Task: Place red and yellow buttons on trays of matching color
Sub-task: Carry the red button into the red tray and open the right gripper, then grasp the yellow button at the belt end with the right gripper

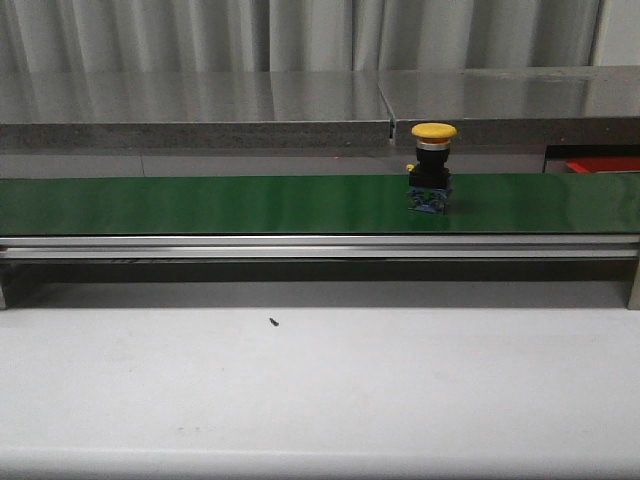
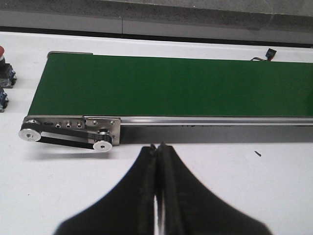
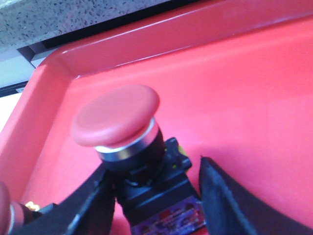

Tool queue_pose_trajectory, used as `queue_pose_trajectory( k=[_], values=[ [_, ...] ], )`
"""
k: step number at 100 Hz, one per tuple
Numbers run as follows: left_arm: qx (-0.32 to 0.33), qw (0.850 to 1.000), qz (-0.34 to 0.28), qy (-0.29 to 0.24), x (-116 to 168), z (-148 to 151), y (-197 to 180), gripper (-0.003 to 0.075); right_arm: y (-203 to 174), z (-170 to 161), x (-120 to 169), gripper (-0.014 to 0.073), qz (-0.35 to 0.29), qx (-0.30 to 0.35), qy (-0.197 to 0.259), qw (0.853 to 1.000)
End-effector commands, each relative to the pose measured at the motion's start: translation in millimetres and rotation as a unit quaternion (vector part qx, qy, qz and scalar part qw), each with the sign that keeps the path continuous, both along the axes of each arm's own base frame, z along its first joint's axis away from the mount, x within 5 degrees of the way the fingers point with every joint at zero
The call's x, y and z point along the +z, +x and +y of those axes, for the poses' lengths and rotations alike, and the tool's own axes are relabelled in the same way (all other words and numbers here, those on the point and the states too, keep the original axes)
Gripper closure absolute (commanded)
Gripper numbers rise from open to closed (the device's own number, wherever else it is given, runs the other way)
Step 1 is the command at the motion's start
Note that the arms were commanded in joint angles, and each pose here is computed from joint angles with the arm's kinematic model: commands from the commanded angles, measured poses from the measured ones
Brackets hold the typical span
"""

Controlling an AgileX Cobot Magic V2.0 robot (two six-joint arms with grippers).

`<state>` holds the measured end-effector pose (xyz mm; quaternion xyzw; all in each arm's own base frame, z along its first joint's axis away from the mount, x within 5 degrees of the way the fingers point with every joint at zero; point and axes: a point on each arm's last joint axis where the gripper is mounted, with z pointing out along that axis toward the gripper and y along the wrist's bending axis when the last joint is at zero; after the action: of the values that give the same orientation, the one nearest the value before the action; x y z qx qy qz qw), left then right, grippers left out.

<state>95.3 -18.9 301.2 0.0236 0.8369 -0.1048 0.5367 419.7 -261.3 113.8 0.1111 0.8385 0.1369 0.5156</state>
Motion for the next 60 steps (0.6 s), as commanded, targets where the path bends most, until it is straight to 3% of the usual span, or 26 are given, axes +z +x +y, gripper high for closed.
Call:
queue_pose_trajectory(
  k=[1,12,60],
  values=[
    [0.005,0.999,-0.041,-0.015,13,0,3,0.0739,0,-3,34,0.0240,-0.048,0.007,-0.006,0.999],
    [0.005,0.999,-0.041,-0.015,13,0,3,0.0739,-3,-5,34,0.0174,-0.051,0.009,-0.002,0.999],
    [0.005,0.999,-0.041,-0.015,13,0,3,0.0739,-20,-16,49,0.0165,-0.077,0.041,0.004,0.996]
  ],
)
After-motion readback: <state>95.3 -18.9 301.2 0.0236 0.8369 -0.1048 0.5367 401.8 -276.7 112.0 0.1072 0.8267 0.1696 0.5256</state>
